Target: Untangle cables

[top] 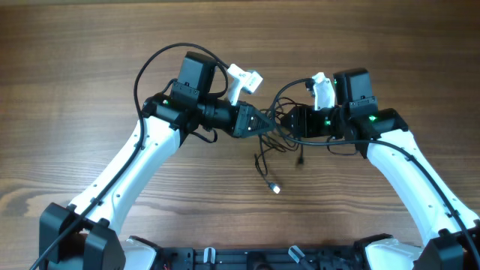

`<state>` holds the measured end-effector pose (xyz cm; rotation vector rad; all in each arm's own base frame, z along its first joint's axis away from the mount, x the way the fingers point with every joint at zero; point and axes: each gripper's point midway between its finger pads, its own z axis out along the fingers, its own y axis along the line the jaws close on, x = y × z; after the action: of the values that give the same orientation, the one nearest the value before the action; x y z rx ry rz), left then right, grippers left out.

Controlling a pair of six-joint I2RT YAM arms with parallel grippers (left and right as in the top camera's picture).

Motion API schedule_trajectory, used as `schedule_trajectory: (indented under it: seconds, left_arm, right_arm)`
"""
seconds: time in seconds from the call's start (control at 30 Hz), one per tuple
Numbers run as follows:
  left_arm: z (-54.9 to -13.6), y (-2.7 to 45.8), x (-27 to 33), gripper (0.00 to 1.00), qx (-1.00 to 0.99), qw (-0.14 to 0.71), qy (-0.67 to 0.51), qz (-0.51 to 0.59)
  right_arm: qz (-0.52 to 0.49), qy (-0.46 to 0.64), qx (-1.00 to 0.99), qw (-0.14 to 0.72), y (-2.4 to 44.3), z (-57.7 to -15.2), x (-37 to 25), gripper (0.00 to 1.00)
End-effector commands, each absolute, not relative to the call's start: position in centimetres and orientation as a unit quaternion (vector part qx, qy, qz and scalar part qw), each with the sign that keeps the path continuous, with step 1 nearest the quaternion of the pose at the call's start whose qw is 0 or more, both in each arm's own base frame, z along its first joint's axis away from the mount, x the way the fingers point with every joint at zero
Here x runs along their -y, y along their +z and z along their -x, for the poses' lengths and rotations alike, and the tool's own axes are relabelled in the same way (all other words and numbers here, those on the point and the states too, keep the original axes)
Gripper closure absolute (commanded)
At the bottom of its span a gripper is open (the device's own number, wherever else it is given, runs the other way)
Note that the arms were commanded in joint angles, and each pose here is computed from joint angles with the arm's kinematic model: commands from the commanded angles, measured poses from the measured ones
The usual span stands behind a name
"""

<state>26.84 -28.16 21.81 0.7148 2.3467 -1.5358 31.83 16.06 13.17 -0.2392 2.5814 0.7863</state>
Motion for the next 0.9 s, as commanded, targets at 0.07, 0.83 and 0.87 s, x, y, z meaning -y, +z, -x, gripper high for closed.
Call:
schedule_trajectory:
  seconds: [0.07, 0.83, 0.87]
  left_arm:
    - [-25.3, 24.8, 28.6, 0.96, -0.755, 0.125, -0.577, -0.285]
    - [-31.7, 14.3, 16.5, 0.47, -0.959, 0.148, -0.233, -0.06]
    - [-31.7, 14.3, 16.5, 0.47, -0.959, 0.147, -0.234, -0.06]
  right_arm:
    - [0.111, 0.268, -0.917, 0.274, 14.2, -34.1, -16.1, 0.38]
    - [0.211, 0.413, -0.864, 0.197, 15.9, -28.6, -20.1, 0.96]
    - [0.243, 0.454, -0.833, 0.2, 17.2, -27.7, -21.1, 0.96]
